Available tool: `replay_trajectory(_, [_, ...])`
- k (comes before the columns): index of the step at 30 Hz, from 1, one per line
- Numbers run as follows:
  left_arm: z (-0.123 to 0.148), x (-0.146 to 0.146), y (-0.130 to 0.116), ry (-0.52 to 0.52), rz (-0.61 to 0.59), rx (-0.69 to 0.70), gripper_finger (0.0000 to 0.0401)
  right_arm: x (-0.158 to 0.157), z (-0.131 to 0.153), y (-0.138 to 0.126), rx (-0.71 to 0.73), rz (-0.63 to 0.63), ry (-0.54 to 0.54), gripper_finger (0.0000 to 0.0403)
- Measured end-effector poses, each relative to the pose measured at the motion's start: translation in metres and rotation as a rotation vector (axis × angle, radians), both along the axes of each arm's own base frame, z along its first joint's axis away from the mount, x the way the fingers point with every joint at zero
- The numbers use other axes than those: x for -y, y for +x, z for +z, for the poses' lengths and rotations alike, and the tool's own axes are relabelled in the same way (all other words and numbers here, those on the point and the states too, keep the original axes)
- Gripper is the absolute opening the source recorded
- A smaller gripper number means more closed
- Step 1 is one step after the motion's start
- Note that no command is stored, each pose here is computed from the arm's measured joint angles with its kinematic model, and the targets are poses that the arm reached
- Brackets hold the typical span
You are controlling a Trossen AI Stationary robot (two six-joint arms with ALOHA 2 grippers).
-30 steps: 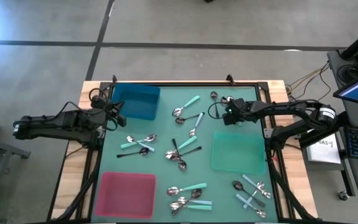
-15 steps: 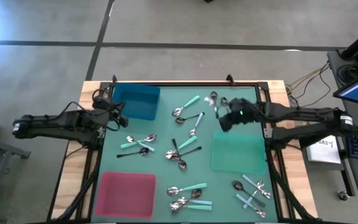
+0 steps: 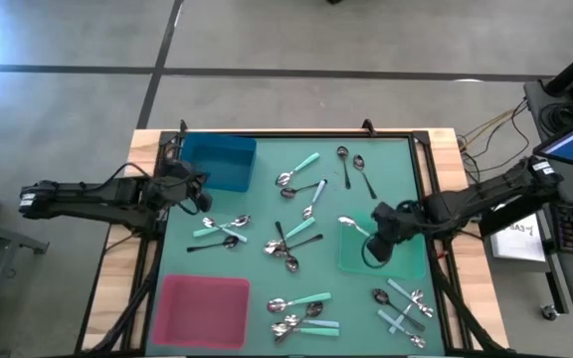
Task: Sort silverware by color (type)
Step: Put the green spoon into the green bin, then put the blue spoon into the blue bin
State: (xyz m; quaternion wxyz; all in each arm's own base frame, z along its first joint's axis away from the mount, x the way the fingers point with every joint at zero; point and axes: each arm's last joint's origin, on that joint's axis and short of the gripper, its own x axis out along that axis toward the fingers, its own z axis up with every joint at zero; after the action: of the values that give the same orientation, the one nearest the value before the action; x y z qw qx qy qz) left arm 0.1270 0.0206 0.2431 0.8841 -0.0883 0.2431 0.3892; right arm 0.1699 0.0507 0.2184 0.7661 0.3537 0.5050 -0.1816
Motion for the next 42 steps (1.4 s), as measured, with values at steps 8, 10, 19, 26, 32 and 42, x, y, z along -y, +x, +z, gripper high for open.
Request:
replay_trajectory(8, [-0.020, 0.009, 0.008, -0.240, -0.287, -0.205, 0.0000, -0.005, -0.014, 0.005, -0.103, 0.049, -0.050, 0.0132])
replay_trajectory(10, [-0.025, 0.010, 0.009, -0.274, -0.317, -0.252, 0.0000, -0.005, -0.018, 0.004, -0.147, 0.051, -0.064, 0.0166])
replay_trajectory(19, [-0.040, 0.017, 0.025, -0.439, -0.493, -0.350, 0.0000, -0.005, -0.026, 0.005, -0.219, 0.038, -0.080, 0.0206])
replay_trajectory(26, [-0.056, 0.019, 0.036, -0.549, -0.499, -0.444, 0.0012, -0.005, -0.028, 0.006, -0.231, 0.097, -0.103, 0.0200])
replay_trajectory(32, [-0.067, 0.019, 0.044, -0.539, -0.522, -0.520, 0.0064, -0.005, -0.029, 0.007, -0.235, 0.127, -0.115, 0.0200])
replay_trajectory(42, [-0.077, 0.019, 0.065, -0.419, -0.681, -0.519, 0.0108, -0.005, -0.029, 0.007, -0.233, 0.165, -0.128, 0.0201])
